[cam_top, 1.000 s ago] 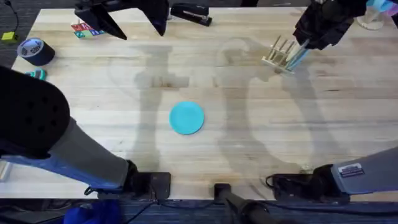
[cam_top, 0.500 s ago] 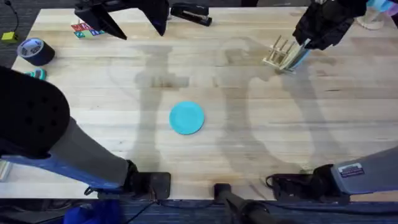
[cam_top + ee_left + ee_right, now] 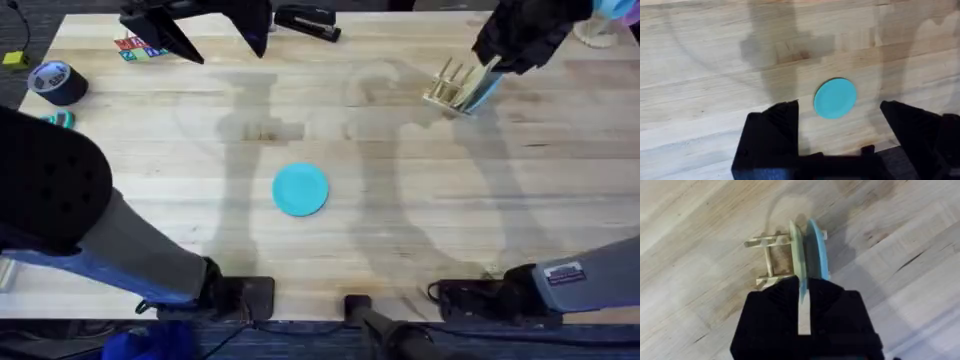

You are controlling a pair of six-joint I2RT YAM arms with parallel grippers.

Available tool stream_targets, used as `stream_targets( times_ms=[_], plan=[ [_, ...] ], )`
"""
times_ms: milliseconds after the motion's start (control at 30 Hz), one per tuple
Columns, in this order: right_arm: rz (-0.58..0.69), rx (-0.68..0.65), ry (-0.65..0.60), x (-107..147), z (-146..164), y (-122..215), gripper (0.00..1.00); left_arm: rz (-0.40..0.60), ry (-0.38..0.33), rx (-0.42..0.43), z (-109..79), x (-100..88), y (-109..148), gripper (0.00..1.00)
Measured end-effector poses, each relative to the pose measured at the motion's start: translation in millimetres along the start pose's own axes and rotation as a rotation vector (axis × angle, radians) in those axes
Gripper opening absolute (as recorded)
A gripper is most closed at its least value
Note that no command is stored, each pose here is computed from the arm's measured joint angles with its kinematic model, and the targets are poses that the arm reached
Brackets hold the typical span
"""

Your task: Pick up the plates from the table one by one and place each into a slot on the dish rack.

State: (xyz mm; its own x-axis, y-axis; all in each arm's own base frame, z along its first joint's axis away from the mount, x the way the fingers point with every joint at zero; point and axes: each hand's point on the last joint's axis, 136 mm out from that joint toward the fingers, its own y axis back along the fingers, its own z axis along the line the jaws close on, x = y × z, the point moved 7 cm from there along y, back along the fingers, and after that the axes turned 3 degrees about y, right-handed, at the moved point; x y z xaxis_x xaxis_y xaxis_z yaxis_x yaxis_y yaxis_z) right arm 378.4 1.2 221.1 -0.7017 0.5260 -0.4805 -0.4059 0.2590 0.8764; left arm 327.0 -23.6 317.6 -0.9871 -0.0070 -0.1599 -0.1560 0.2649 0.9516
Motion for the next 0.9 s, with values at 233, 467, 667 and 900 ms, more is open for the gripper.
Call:
stream_targets(
  times_ms=[233, 467, 667, 900],
  plan=[
    [-0.059, -0.046, -0.022, -21, 7, 24, 0.202, 0.002, 0.001, 0.000, 0.0, 0.4, 0, 0.995],
    [-0.119, -0.102, -0.013, -24, 4, 65, 0.329, 0.019, 0.005, 0.000, 0.0, 3.3, 0, 0.995],
    [-0.166, -0.161, 0.015, -19, 5, 97, 0.496, 0.020, 0.005, -0.001, -0.5, 5.5, 2, 0.995],
    [-0.199, -0.194, 0.016, -18, 2, 115, 0.779, -0.094, -0.040, -0.003, -10.8, 27.1, 39, 0.994]
  ],
)
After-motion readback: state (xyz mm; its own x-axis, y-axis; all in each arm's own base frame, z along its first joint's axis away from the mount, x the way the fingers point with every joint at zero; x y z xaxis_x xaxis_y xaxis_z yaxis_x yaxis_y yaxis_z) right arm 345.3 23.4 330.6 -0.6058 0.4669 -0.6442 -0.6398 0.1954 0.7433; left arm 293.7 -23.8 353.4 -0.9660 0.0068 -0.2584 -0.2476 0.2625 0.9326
